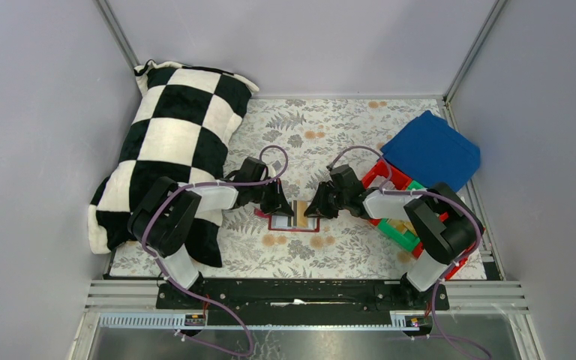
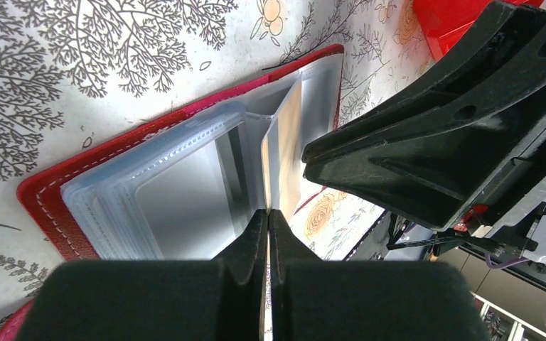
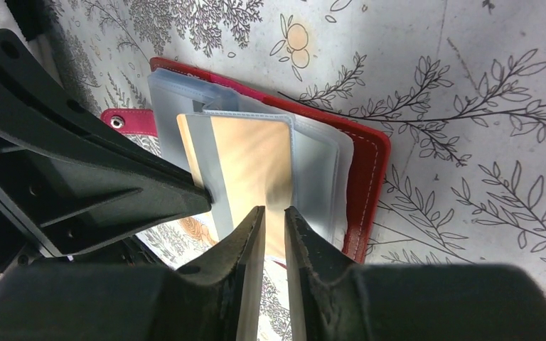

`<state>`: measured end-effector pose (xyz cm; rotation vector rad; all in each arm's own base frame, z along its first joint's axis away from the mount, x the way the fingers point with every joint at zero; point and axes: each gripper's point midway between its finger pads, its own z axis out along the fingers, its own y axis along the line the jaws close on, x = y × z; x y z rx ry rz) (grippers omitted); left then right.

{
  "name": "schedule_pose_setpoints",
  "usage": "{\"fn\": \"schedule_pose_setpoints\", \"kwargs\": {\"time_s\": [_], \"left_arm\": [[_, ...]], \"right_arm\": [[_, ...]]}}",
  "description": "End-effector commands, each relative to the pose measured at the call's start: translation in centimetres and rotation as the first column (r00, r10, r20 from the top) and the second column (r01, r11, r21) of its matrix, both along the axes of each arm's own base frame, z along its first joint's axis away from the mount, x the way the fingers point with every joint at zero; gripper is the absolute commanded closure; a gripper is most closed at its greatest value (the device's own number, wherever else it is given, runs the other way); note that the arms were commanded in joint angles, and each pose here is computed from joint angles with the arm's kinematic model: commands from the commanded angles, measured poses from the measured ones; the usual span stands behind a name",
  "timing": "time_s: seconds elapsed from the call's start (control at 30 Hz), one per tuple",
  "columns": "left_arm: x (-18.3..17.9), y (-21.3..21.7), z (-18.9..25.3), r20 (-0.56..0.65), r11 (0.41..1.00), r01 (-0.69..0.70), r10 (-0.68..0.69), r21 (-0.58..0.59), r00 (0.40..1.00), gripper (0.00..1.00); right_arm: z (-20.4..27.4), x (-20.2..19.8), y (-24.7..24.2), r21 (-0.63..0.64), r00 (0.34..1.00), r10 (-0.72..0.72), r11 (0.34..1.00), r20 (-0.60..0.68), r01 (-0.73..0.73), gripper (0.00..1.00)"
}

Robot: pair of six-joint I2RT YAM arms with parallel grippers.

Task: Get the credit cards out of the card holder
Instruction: Remove the credit card from the card holder.

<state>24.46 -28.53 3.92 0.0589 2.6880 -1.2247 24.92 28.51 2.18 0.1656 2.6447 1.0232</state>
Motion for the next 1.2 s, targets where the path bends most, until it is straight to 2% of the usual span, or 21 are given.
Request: {"fn": "schedule_pose_setpoints", "kwargs": {"time_s": [0.0,0.1,0.4,0.5,0.57,0.67,0.8,0.87,0.9,1.0,1.07,1.17], "left_arm": [[0.1,-0.1,-0.1,0.008,1.0,0.012,-0.012,-0.011,1.0,1.0],[0.1,-0.2,0.0,0.006,1.0,0.012,-0.012,-0.012,1.0,0.99],[-0.1,-0.3,0.4,0.003,0.999,0.024,-0.024,-0.024,1.0,0.85],[0.2,-0.2,0.7,0.016,1.0,0.019,-0.019,-0.012,1.0,0.87],[0.3,-0.1,0.8,0.019,1.0,0.01,-0.01,-0.01,1.0,0.92],[0.3,0.0,0.8,0.018,1.0,0.001,-0.001,-0.011,1.0,0.96],[0.3,0.2,1.3,0.037,1.0,-0.014,0.015,-0.024,0.999,0.86],[0.4,0.4,1.4,0.04,0.999,-0.016,0.017,-0.028,0.999,0.85],[0.4,0.4,1.4,0.043,0.999,-0.015,0.016,-0.029,0.999,0.86],[0.4,0.5,1.5,0.043,0.999,-0.013,0.014,-0.037,0.999,0.98],[0.5,0.4,1.6,0.044,0.999,-0.015,0.017,-0.04,0.999,1.0],[0.6,0.5,1.5,0.044,0.999,-0.021,0.022,-0.035,0.999,0.88]], "right_arm": [[0.1,0.3,0.9,0.016,1.0,0.01,1.0,0.009,-0.01,0.77],[-0.8,0.1,0.3,-0.018,1.0,-0.006,1.0,-0.012,0.006,0.8],[-3.4,-0.9,-1.5,-0.107,0.998,-0.036,0.994,-0.056,0.03,0.86],[-3.9,-1.1,-1.9,-0.132,0.997,-0.045,0.991,-0.063,0.036,0.92],[-4.2,-1.2,-2.1,-0.137,0.996,-0.053,0.99,-0.067,0.044,1.0],[-4.5,-1.4,-2.3,-0.142,0.995,-0.065,0.988,-0.073,0.054,1.0],[-5.0,-1.6,-2.5,-0.152,0.995,-0.068,0.987,-0.079,0.056,1.0],[-5.1,-1.7,-2.7,-0.161,0.994,-0.072,0.985,-0.081,0.058,1.0],[-5.1,-1.7,-2.8,-0.161,0.994,-0.072,0.985,-0.08,0.059,1.0],[-5.2,-1.8,-2.8,-0.163,0.994,-0.07,0.985,-0.081,0.056,1.0],[-5.3,-1.8,-2.9,-0.169,0.994,-0.072,0.984,-0.082,0.057,1.0],[-5.4,-1.8,-2.9,-0.171,0.994,-0.074,0.983,-0.084,0.059,1.0]]}}
